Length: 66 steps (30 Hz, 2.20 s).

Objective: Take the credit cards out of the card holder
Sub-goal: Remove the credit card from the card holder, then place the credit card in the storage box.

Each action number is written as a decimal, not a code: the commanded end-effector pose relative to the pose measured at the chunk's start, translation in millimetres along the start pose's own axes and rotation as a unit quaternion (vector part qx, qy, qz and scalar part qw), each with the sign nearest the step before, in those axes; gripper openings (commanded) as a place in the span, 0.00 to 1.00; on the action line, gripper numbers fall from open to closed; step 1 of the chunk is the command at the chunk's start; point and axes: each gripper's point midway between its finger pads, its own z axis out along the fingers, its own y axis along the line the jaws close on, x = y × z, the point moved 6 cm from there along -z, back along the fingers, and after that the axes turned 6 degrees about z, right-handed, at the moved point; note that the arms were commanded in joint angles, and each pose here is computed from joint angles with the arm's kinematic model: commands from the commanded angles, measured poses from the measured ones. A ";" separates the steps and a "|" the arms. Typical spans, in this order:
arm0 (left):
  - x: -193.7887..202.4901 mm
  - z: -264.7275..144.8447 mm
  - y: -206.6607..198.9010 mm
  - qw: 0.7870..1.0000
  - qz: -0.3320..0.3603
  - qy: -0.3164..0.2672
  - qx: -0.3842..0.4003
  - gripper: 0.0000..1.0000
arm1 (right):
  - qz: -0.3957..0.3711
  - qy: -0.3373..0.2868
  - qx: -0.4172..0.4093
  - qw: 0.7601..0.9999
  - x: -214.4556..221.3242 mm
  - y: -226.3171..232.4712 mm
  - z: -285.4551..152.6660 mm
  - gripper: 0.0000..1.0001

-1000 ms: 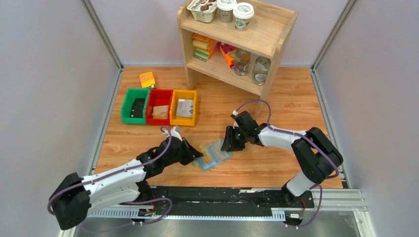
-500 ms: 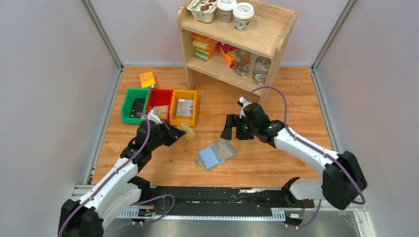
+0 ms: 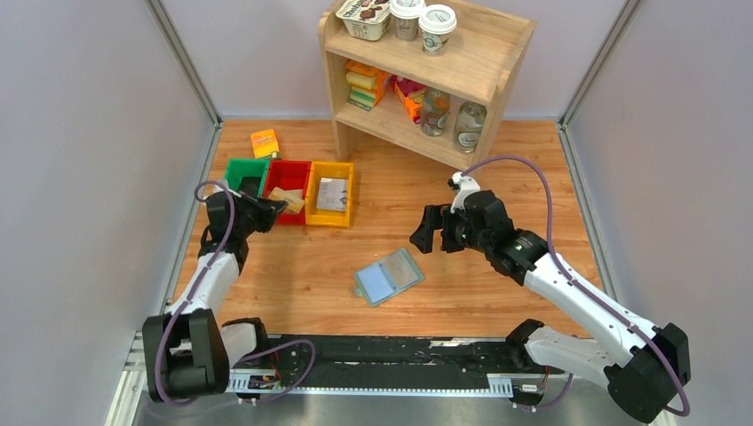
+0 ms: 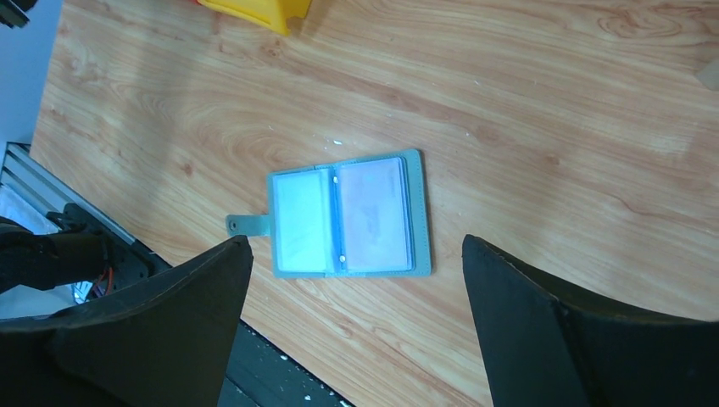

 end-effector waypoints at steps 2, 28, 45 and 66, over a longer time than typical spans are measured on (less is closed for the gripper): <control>-34.8 26.4 -15.4 0.998 -0.010 -0.055 0.011 0.00 | -0.022 0.001 0.025 0.999 6.1 -12.8 -3.4 0.97; -20.2 87.2 38.3 0.995 -0.080 -0.005 -0.064 0.23 | -0.023 0.006 0.036 0.999 12.4 -23.9 -2.4 0.99; 4.9 14.3 9.6 0.992 0.043 0.046 -0.113 0.41 | -0.007 0.033 0.032 0.999 21.7 -24.0 -1.0 0.99; 196.0 -67.5 -48.0 0.893 0.351 0.279 -0.027 0.49 | 0.015 0.157 0.033 0.987 59.4 -18.3 69.7 0.68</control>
